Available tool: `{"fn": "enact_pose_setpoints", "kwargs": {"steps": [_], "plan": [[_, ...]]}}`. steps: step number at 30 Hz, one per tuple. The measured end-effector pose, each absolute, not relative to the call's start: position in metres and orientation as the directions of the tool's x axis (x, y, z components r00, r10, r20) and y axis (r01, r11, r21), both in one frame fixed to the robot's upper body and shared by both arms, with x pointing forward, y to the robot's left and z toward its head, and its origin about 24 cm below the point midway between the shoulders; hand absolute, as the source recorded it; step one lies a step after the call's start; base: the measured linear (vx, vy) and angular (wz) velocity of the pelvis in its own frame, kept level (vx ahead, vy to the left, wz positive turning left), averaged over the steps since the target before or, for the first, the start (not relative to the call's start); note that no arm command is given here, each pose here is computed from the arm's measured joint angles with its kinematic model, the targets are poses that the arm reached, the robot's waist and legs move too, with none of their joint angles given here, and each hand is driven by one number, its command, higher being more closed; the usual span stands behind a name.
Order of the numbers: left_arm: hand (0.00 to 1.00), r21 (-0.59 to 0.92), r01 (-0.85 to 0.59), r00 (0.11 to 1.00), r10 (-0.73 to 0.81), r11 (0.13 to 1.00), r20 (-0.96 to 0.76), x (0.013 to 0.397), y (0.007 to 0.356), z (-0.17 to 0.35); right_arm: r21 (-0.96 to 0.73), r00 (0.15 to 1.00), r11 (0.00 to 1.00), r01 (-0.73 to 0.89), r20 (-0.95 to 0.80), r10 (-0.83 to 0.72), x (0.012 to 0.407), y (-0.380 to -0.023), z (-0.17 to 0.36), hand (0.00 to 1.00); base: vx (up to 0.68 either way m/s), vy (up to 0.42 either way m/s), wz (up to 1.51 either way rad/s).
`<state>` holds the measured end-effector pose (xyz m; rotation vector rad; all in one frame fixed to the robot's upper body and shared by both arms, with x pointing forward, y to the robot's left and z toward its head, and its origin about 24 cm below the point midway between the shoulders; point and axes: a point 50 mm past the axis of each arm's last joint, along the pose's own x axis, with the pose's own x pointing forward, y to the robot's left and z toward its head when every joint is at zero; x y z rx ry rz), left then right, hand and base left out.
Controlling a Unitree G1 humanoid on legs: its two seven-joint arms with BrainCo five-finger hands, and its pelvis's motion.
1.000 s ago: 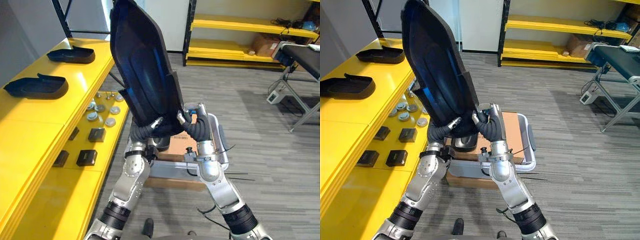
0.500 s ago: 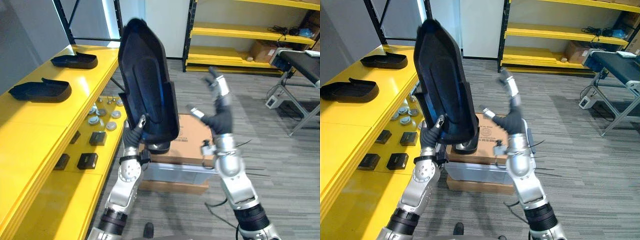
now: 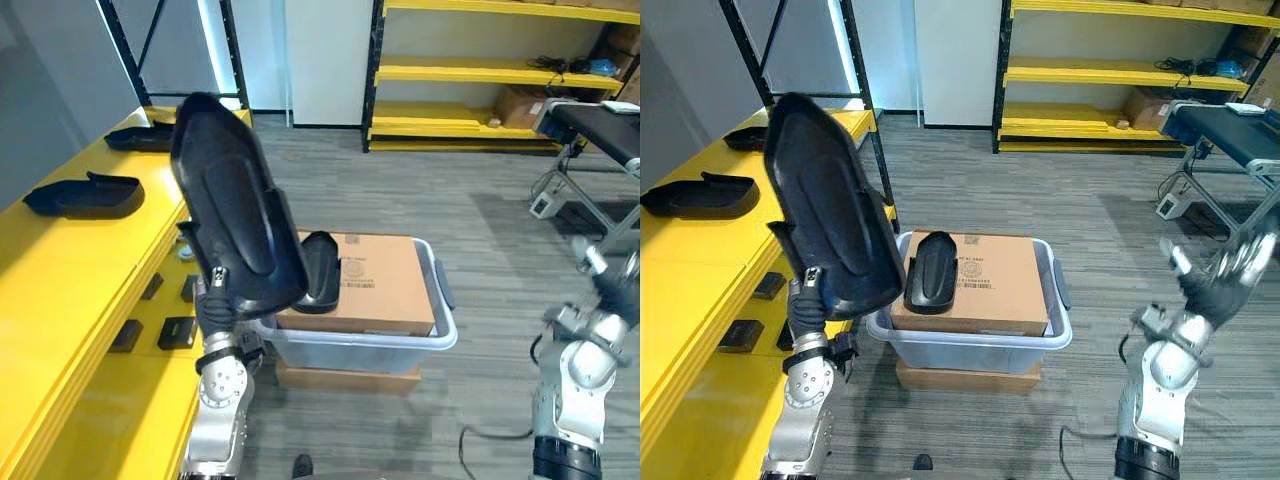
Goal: Walk over and take plastic housings, then place them on the shelf
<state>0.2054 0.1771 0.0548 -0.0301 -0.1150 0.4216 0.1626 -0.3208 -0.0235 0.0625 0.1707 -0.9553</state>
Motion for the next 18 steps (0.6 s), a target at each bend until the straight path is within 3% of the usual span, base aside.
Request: {"fn": "enact_pose_setpoints", "kwargs": {"steps": [3,8,11,13,18], "plan": [[1.0,-0.064,-0.37,0.917,0.375,0.927,0.138,0.205,0.175,0.06,-0.13,0.448,0.57,0.811,-0.49,-0.748,0.107,-0.309,-0.089,0.0,0.01,-0.014,0.1],[1.0,-0.077,-0.298,0.935,0.308,0.951,0.176,0.202,0.166,0.068,-0.174,0.272,0.595,0.785,-0.766,-0.583,0.04,-0.259,-0.143,0.0,0.01,-0.034,0.21],[1.0,-0.1,-0.271,0.944,0.285,0.957,0.169,0.202,0.159,0.067,-0.126,0.282,0.635,0.762,-0.818,-0.501,0.038,-0.232,-0.151,0.0,-0.02,-0.037,0.62],[1.0,-0.152,-0.241,0.947,0.267,0.959,0.181,0.203,0.147,0.073,-0.073,0.34,0.692,0.718,-0.831,-0.441,0.05,-0.217,-0.153,0.0,-0.05,-0.05,1.73],[1.0,-0.213,-0.228,0.945,0.269,0.95,0.186,0.204,0.143,0.077,-0.029,0.407,0.715,0.699,-0.806,-0.43,0.076,-0.213,-0.149,0.0,0.01,0.016,1.48]]}}
